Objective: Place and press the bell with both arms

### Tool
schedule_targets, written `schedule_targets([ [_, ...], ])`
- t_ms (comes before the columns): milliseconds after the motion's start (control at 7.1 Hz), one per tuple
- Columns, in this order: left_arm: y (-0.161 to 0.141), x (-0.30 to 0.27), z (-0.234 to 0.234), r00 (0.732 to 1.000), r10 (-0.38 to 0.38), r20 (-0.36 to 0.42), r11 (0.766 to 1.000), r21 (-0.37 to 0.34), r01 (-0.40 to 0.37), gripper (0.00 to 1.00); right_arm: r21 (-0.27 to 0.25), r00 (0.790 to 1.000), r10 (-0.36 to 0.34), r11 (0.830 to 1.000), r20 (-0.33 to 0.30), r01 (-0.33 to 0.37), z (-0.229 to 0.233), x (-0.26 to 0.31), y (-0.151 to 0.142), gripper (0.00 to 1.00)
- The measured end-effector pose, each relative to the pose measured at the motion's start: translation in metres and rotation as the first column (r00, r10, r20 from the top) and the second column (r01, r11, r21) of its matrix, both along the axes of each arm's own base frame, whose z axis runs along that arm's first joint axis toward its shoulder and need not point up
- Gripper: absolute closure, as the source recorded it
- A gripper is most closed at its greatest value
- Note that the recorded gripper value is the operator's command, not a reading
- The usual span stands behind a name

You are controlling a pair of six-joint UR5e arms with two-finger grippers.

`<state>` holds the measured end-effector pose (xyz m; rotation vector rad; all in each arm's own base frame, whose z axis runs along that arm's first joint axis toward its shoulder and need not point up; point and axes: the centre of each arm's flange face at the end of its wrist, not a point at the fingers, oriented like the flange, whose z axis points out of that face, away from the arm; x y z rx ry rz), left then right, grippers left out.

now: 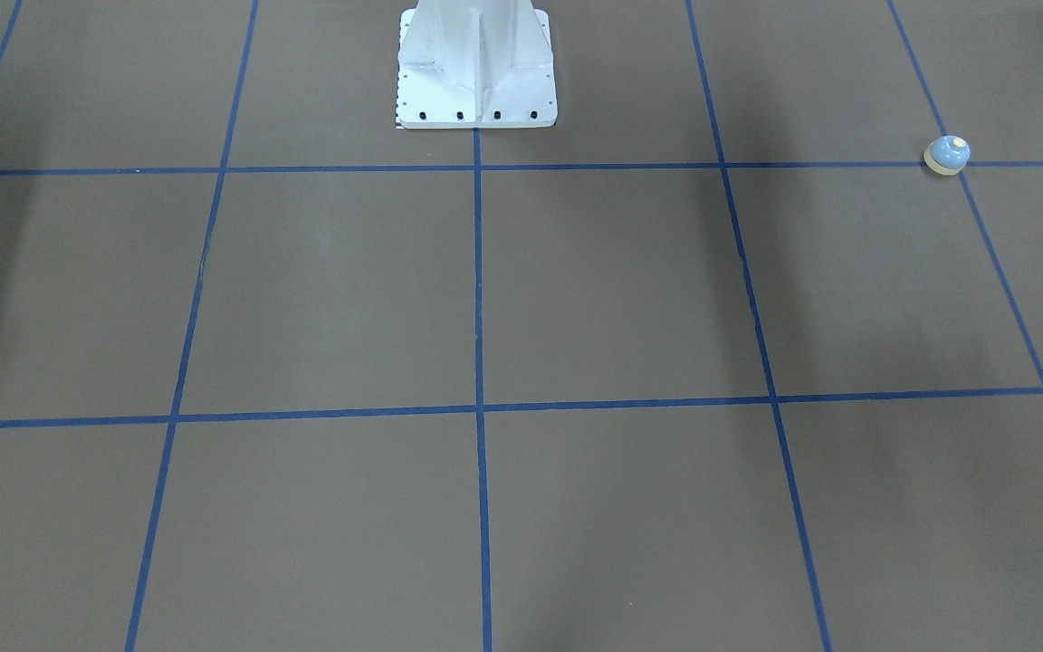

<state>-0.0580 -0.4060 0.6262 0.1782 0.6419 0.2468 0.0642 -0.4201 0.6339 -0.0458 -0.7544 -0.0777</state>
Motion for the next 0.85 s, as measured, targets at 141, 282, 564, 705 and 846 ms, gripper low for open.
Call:
schedule_targets([
  [141, 0.0, 0.0, 0.0, 1.0, 0.0, 0.0, 1.0, 0.001, 0.0, 0.0, 0.001, 1.0, -0.004, 1.0, 0.001, 0.004, 0.0, -0.001, 0.0, 0.0],
  [282, 0.0, 0.0, -0.001, 1.0, -0.001, 0.0, 1.0, 0.003, 0.001, 0.0, 0.002, 1.0, -0.004, 1.0, 0.002, 0.004, -0.001, -0.003, -0.001, 0.0],
  [564, -0.001, -0.002, -0.015, 1.0, -0.012, 0.008, 1.0, 0.012, 0.012, 0.0, 0.007, 1.0, -0.004, 1.0, 0.002, 0.004, -0.002, -0.003, -0.001, 0.0],
  [705, -0.001, -0.004, -0.033, 0.999, -0.024, 0.032, 1.0, 0.003, 0.024, 0.0, 0.011, 1.0, -0.005, 1.0, 0.002, 0.005, -0.003, -0.003, -0.002, 0.0],
  [846, 0.002, -0.008, -0.062, 0.995, -0.055, 0.087, 0.998, -0.021, 0.057, 0.0, 0.015, 1.0, -0.006, 1.0, 0.002, 0.006, -0.004, -0.003, -0.002, 0.0],
])
